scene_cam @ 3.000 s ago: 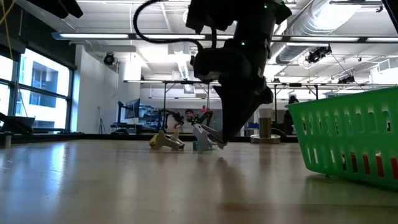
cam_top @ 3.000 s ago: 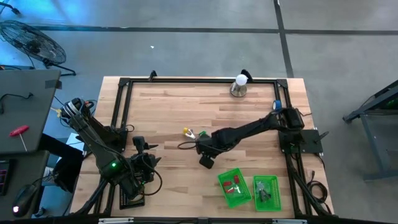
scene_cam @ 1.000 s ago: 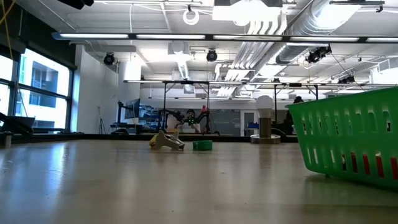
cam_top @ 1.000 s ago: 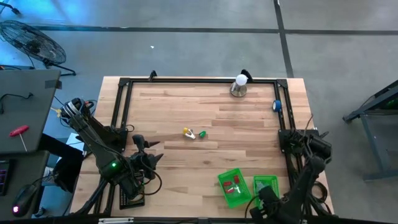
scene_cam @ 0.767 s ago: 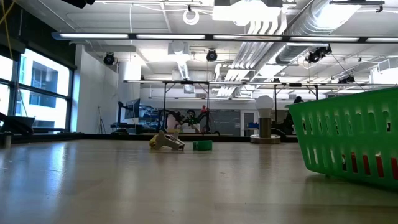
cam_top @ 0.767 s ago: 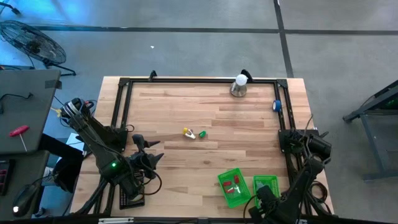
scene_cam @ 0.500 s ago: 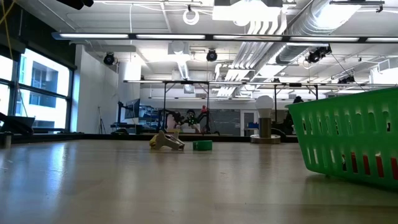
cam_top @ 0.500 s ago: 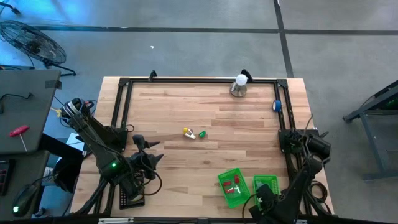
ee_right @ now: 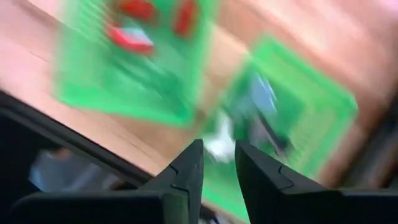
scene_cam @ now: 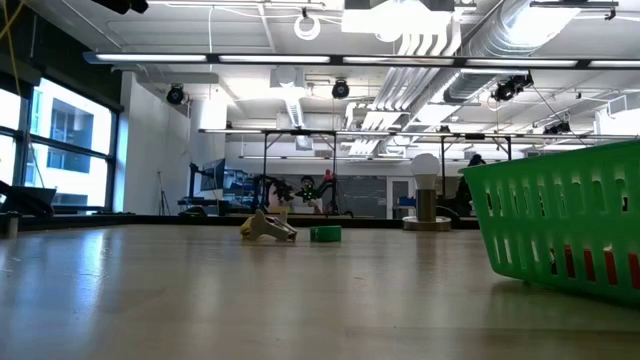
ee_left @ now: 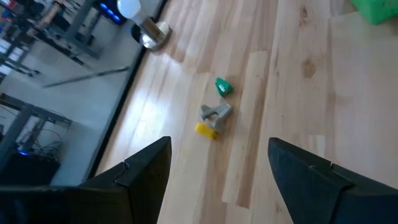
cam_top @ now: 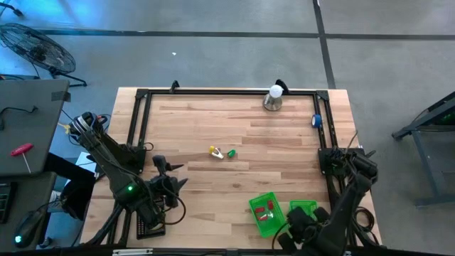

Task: Pick and place Stapler, Stapler remover, tape
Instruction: Put the yellow stapler into the left green bin

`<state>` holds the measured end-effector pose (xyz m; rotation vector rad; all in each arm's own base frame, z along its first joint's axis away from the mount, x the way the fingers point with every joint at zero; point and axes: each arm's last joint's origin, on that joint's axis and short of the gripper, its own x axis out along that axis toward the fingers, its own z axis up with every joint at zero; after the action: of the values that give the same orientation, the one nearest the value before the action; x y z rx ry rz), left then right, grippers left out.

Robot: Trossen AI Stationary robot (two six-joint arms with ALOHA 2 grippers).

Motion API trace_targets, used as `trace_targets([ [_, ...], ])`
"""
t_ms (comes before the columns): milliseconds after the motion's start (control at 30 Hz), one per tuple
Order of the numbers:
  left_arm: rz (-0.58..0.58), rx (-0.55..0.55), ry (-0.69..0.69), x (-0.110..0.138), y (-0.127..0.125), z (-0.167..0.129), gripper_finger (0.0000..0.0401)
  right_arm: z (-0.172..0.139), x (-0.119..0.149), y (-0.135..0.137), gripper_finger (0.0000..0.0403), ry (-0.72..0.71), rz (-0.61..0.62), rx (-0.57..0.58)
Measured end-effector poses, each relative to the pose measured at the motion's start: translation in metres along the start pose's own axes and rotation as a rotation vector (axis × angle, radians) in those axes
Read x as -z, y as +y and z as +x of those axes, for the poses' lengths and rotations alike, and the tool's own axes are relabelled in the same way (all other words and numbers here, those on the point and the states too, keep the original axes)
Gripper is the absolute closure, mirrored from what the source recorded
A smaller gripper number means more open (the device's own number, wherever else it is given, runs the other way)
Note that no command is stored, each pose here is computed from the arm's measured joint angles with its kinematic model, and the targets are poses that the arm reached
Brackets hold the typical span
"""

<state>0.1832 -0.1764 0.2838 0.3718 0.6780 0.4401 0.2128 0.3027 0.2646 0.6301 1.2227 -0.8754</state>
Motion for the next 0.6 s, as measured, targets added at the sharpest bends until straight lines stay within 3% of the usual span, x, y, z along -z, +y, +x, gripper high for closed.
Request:
trace_targets([
  [200,-0.019,0.044,0.032,0.000,-0.003,0.000,0.0142,-0.011,-0.004,0.010,0.0323,-0.270,-0.190,-0.189],
  [333,-0.017,0.061,0.048,0.000,-0.004,0.001,0.0142,-0.011,-0.013,0.014,0.0315,-0.390,-0.249,-0.202],
  [600,-0.036,0.047,0.095,-0.005,0.002,0.014,0.0141,-0.006,-0.033,0.022,0.0277,-0.431,-0.319,-0.168],
])
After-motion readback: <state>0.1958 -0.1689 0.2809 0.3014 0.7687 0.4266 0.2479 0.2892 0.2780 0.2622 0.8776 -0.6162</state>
